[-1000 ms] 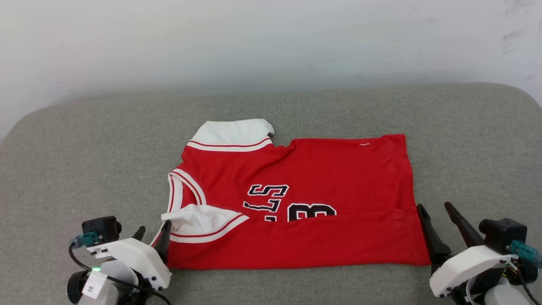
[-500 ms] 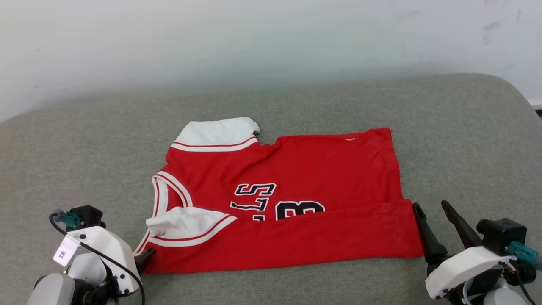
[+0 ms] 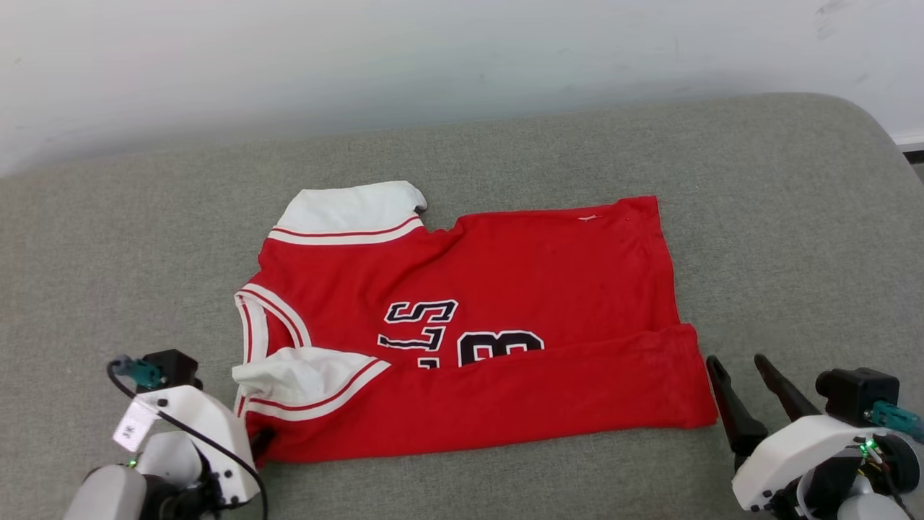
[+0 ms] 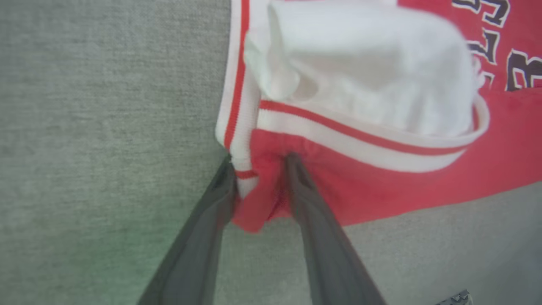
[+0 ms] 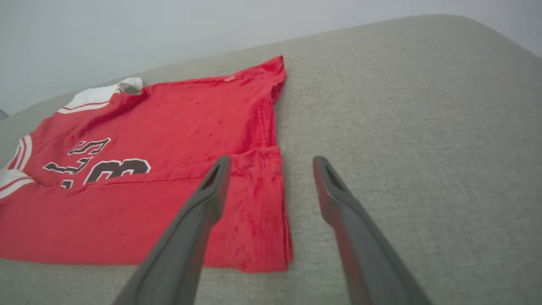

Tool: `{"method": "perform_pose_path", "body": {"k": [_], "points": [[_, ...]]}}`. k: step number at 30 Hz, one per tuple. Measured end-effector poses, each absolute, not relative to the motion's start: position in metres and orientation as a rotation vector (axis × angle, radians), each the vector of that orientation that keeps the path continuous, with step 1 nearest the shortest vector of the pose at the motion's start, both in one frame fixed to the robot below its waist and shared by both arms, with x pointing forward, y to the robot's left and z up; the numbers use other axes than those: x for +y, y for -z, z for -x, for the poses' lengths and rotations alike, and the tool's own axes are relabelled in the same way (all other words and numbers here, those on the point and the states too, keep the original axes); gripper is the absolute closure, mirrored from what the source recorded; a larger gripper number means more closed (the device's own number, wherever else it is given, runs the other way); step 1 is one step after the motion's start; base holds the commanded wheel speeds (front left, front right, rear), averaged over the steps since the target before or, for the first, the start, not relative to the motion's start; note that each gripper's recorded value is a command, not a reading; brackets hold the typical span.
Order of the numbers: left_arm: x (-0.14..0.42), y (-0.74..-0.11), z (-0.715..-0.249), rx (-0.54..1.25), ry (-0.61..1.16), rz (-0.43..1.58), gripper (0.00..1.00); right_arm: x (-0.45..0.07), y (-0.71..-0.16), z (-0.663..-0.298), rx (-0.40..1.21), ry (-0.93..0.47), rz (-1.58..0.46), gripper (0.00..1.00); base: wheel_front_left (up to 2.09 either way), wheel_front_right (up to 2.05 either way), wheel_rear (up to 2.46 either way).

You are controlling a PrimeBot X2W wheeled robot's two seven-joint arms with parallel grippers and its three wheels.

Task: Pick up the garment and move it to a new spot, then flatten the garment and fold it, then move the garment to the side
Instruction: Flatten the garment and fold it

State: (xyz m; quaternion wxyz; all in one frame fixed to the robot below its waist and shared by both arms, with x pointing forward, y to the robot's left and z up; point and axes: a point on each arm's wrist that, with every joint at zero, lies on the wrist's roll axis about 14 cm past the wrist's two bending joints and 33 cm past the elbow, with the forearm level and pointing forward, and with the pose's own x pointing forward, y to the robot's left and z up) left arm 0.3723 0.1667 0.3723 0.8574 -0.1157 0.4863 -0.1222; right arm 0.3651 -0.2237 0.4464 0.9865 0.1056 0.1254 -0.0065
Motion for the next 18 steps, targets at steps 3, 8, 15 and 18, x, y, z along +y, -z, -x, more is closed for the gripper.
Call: {"method": "perform_pose_path", "body": {"k": [3, 8, 15, 18], "points": [[0.161, -0.377, -0.373, 0.983, 0.266, 0.244, 1.00, -0.228, -0.430, -0.358, 0.366, 0.020, -0.232, 0.00, 0.00, 0.00, 0.00], [0.165, -0.394, -0.381, 0.883, 0.247, 0.238, 1.00, -0.232, -0.406, -0.346, 0.571, 0.002, -0.228, 0.00, 0.00, 0.00, 0.00], [0.170, -0.412, -0.390, 0.779, 0.231, 0.230, 1.00, -0.211, -0.403, -0.363, 0.704, -0.096, -0.186, 0.00, 0.00, 0.00, 0.00], [0.168, -0.415, -0.392, 0.766, 0.234, 0.233, 1.00, -0.209, -0.395, -0.368, 0.763, -0.117, -0.143, 0.00, 0.00, 0.00, 0.00]]}}
